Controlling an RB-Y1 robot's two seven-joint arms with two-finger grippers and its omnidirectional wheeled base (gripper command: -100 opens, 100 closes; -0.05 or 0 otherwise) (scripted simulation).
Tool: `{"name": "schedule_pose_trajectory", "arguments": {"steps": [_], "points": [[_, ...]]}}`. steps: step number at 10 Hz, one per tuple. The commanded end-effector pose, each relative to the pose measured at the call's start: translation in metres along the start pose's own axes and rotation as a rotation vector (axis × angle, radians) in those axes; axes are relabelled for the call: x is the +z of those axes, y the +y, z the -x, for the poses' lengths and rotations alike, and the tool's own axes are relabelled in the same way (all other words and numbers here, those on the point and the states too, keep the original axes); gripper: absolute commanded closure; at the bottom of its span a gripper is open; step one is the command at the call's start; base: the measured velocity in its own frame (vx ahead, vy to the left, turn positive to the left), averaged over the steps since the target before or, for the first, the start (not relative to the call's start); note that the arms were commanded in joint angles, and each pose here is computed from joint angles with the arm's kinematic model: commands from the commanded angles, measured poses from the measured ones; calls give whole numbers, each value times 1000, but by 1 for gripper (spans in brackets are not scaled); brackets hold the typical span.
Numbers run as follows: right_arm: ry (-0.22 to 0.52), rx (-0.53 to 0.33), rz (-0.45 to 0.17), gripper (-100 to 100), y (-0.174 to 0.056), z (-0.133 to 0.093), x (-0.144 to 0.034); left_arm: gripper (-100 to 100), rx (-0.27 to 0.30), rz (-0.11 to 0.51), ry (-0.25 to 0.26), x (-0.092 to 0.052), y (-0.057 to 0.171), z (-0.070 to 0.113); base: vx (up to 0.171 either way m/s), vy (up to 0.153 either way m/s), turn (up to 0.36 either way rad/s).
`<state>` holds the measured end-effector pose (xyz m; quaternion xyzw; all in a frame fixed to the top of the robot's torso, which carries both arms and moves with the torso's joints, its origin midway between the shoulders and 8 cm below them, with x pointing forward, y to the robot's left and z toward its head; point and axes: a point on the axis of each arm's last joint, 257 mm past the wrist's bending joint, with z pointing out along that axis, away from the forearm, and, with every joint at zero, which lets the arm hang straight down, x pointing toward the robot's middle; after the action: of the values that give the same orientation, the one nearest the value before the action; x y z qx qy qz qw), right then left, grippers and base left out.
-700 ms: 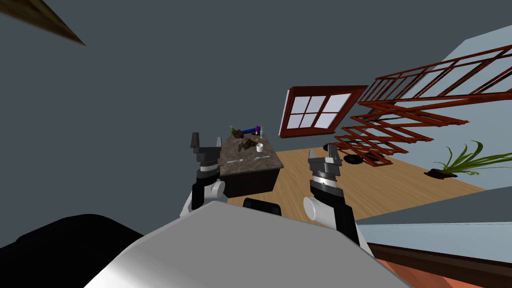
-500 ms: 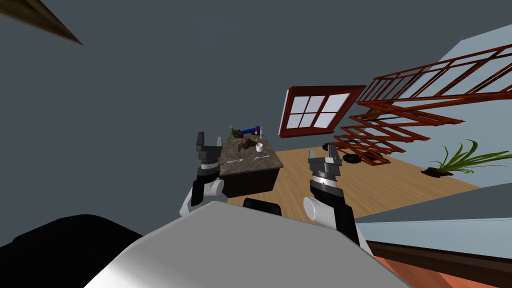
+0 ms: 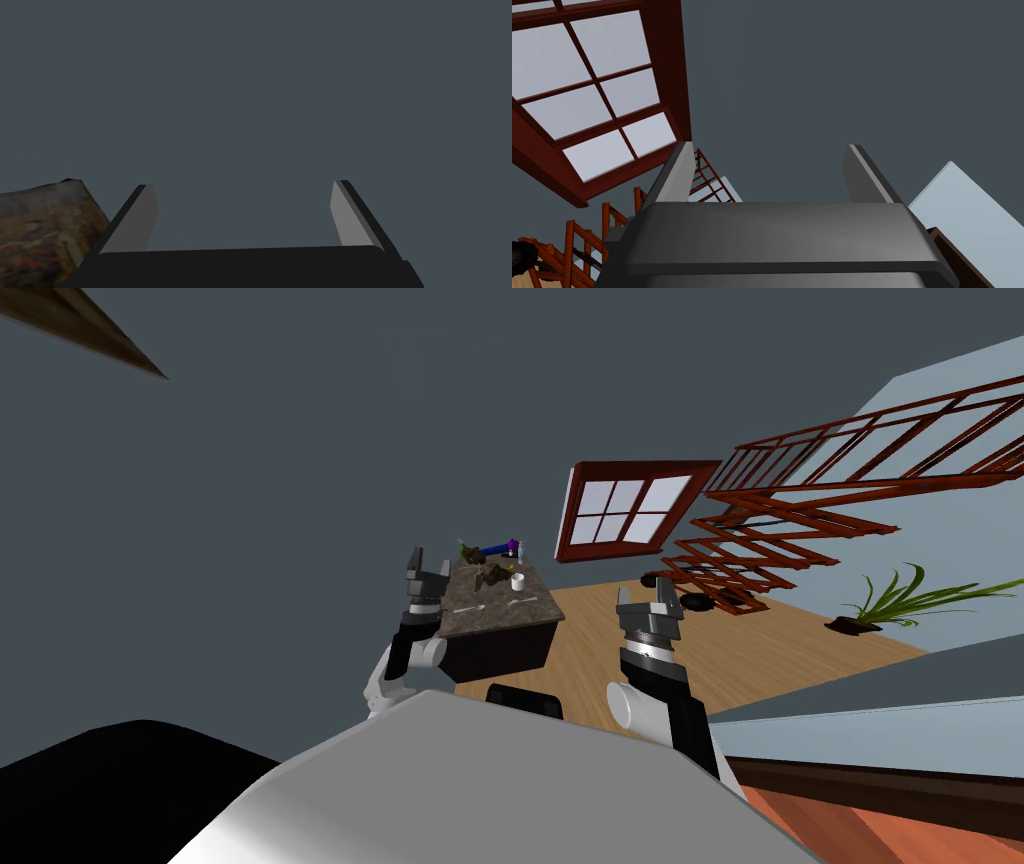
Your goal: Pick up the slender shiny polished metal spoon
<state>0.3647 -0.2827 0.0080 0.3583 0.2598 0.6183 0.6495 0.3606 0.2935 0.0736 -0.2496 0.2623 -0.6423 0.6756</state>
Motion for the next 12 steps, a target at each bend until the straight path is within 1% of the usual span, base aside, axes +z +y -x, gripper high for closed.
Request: {"name": "schedule_pose_trajectory", "arguments": {"steps": [1,2,3,4,5,6,7,8,9,10,11,12], "points": [[0,0,0,0,0,0,0,-100,-2,38,-2,5,12,6,-25,5,-29],[0,0,0,0,0,0,0,-100,-6,59,0,12,21,10,-23,10,-39],[0,0,0,0,0,0,0,-100,-5,77,-3,11,25,11,-17,8,-29],[0,0,0,0,0,0,0,-100,-11,100,-4,18,35,16,-22,3,-49],[0,0,0,0,0,0,0,-100,-10,119,-8,18,40,17,-19,2,-30],[0,0,0,0,0,0,0,-100,-17,135,-10,26,47,23,-23,4,-50],[0,0,0,0,0,0,0,-100,-17,164,-15,24,54,25,-19,8,-30],[0,0,0,0,0,0,0,-100,-26,181,-20,32,62,31,-22,10,-48],[0,0,0,0,0,0,0,-100,-26,208,-26,31,69,32,-20,8,-40],[0,0,0,0,0,0,0,-100,-36,224,-33,39,76,39,-21,6,-64],[0,0,0,0,0,0,0,-100,-36,256,-40,37,84,41,-17,8,-32],[0,0,0,0,0,0,0,-100,-49,276,-50,45,93,48,-24,7,-55]]}}
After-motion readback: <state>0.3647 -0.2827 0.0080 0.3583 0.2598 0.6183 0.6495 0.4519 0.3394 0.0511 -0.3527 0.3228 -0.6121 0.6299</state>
